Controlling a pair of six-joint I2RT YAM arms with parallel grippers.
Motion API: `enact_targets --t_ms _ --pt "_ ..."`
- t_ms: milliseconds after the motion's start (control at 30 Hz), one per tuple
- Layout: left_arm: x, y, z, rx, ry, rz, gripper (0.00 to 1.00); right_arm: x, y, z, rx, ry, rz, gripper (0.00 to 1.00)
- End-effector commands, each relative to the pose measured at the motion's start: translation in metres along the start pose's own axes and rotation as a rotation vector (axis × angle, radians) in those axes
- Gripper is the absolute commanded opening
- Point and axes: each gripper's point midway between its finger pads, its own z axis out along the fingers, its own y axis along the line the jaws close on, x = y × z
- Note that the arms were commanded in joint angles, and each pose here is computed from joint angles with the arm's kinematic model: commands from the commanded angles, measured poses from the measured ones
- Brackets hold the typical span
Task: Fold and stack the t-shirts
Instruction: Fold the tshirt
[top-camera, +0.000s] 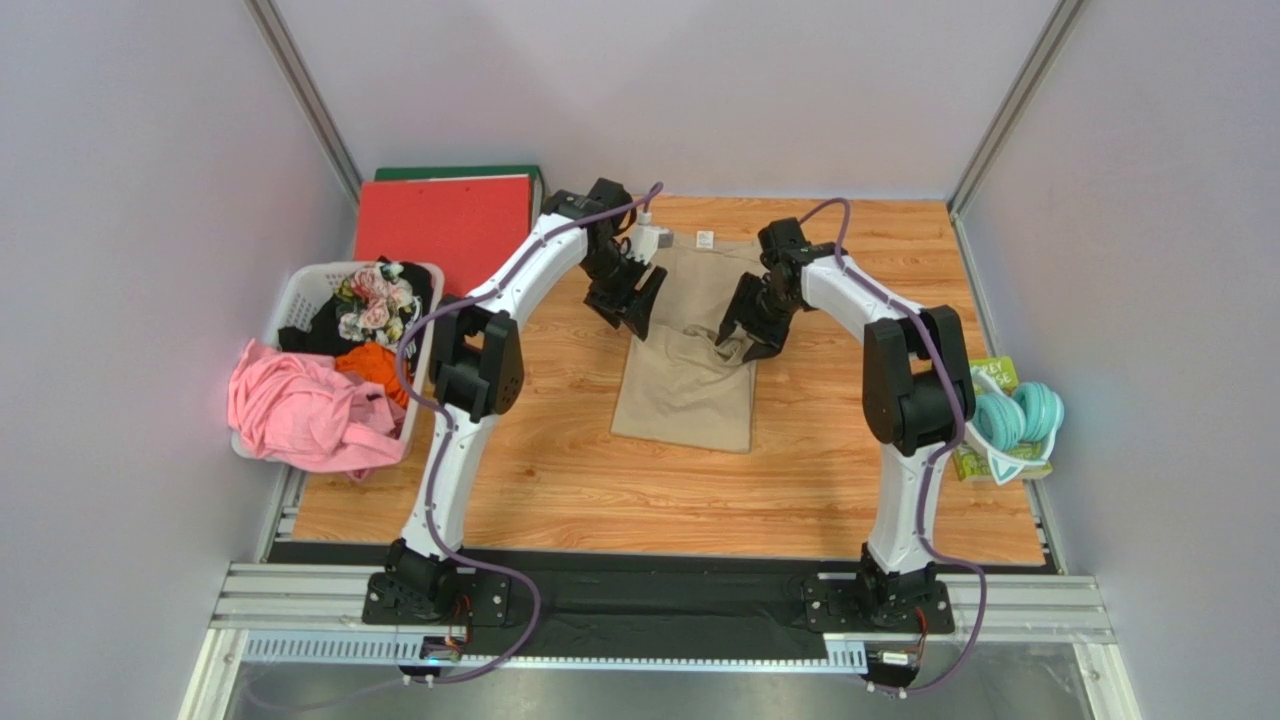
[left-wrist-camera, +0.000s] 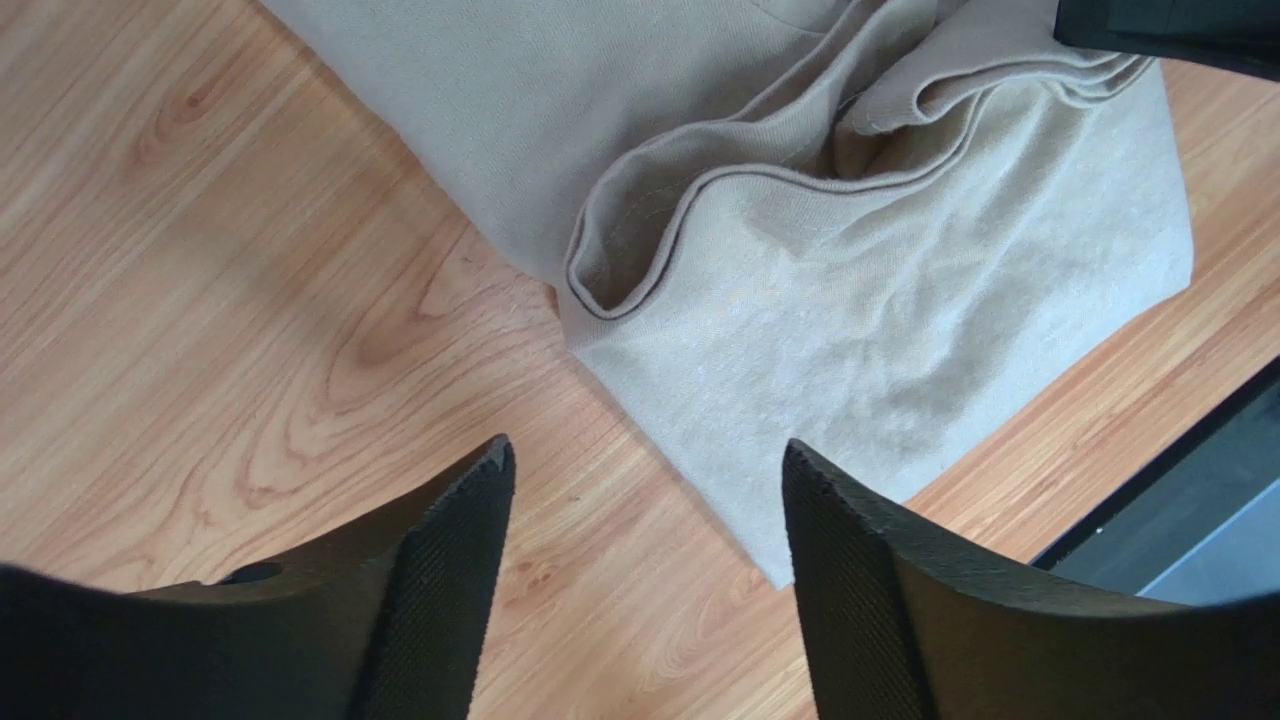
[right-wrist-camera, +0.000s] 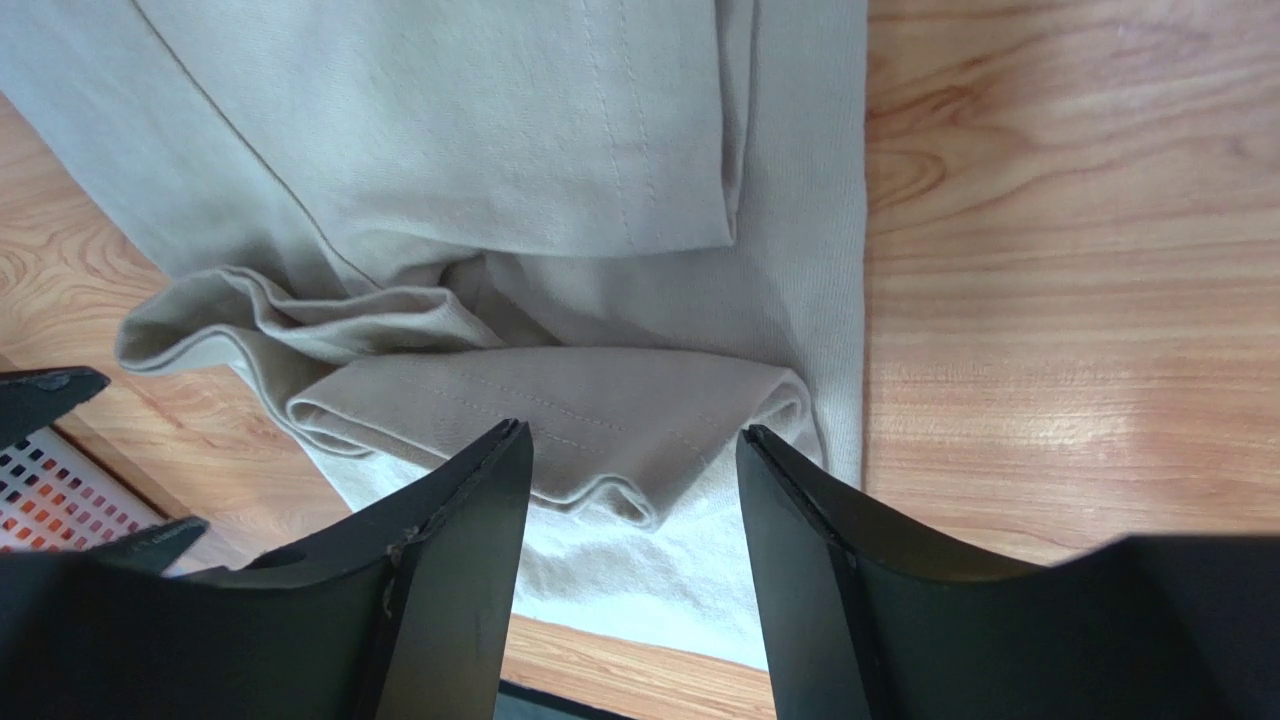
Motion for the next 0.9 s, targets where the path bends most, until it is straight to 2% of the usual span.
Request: enact_targets --t_ms 0,200,267,433,467,500,533,567,600,633,700,767,800,867 --pt "-0.024 -0.007 -0.053 -0.061 -0.126 0.055 0.75 -0.040 0.018 -0.032 0.014 -0.113 -0.052 0.59" --pt "-0.011 -0.039 -0.083 0.046 -0.132 0.061 0.79 -0.097 0.006 -0.100 0.112 -0.311 -0.045 0.59" --pt "0.004 -0.051 -0.078 0.105 -0.095 0.063 0.80 -0.097 0.009 -0.114 0.111 -0.317 -0.052 0.59" --pt "0.039 -0.093 -0.072 0.233 -0.045 0.104 0.80 -0.040 0.037 -0.105 -0.062 -0.165 -0.122 0.58" --pt "0.044 -0.101 -0.069 0.268 -0.037 0.116 0.80 -0.018 0.027 -0.086 -0.062 -0.094 -0.114 0.59" --pt "0.045 -0.104 -0.067 0.274 -0.046 0.151 0.80 -0.001 0.037 -0.082 -0.140 -0.033 -0.115 0.59" --pt "0.055 -0.108 -0.057 0.279 -0.014 0.157 0.79 0.004 0.051 -0.079 -0.222 -0.025 -0.140 0.59" --pt "0.057 -0.107 -0.053 0.271 -0.007 0.164 0.79 0.020 0.048 -0.066 -0.257 0.044 -0.129 0.59" --pt "0.059 -0.107 -0.048 0.284 0.003 0.164 0.79 0.035 0.063 -0.067 -0.372 0.130 -0.133 0.59" --pt "0.060 -0.108 -0.046 0.300 0.010 0.159 0.78 0.033 0.075 -0.063 -0.443 0.135 -0.135 0.59" --pt "0.059 -0.108 -0.041 0.319 0.004 0.155 0.77 0.042 0.084 -0.049 -0.538 0.248 -0.108 0.59" --pt "0.062 -0.105 -0.038 0.319 0.004 0.151 0.77 0.040 0.093 -0.032 -0.591 0.297 -0.088 0.59" --pt "0.062 -0.103 -0.040 0.314 -0.002 0.154 0.77 0.037 0.108 -0.037 -0.684 0.306 -0.125 0.59" --pt "0.062 -0.101 -0.045 0.317 -0.012 0.151 0.77 0.037 0.120 -0.038 -0.762 0.368 -0.091 0.59"
